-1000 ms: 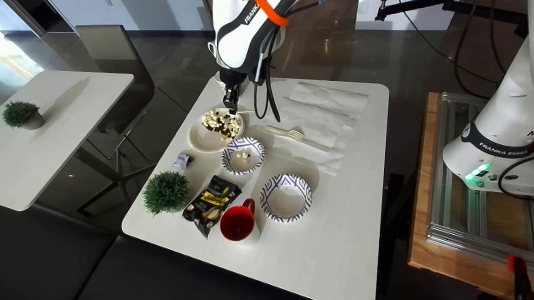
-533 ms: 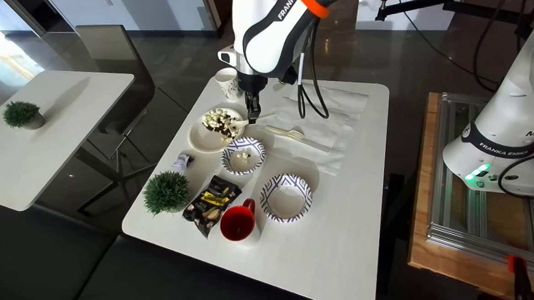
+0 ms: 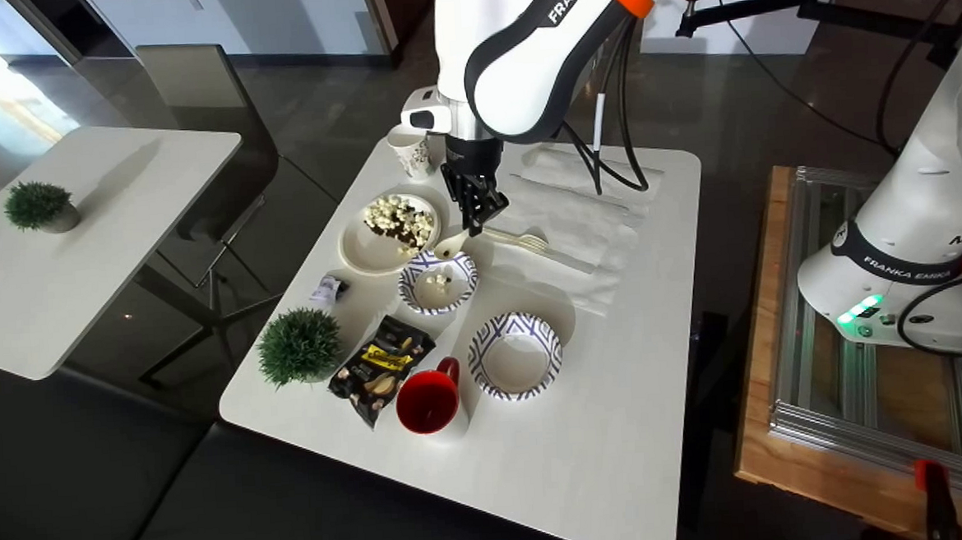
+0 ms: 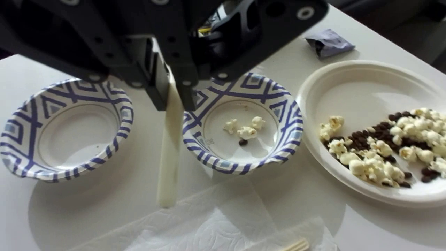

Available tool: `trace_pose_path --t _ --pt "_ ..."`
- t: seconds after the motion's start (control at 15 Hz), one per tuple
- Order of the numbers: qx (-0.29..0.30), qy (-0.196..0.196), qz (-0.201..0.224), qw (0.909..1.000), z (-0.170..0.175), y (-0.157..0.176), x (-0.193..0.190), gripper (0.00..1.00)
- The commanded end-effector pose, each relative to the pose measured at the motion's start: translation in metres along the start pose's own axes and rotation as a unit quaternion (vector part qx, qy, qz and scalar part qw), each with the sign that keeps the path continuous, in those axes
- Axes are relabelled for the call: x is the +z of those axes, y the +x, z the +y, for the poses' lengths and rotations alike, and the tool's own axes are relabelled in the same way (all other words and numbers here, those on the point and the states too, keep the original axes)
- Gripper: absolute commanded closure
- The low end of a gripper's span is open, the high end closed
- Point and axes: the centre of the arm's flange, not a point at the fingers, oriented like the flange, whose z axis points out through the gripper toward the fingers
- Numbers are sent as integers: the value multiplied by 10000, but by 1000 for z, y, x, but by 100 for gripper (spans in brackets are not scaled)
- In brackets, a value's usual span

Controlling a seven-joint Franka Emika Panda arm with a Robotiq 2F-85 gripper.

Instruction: Use the white spoon to place some contents from the white plate into the black and white bowl on the left.

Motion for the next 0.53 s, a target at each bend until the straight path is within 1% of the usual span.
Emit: trace_pose_path --t 0.0,0.13,0.33,0.4,0.47 --pt "-971 292 57 9948 -21 8 -9 97" --pt "-1488 491 70 9876 -28 16 -5 97" --pt "-2193 862 180 9717 -34 32 5 97" --pt "-1804 622 44 9816 -36 27 7 87" --pt "-1968 696 74 9779 -39 30 7 87"
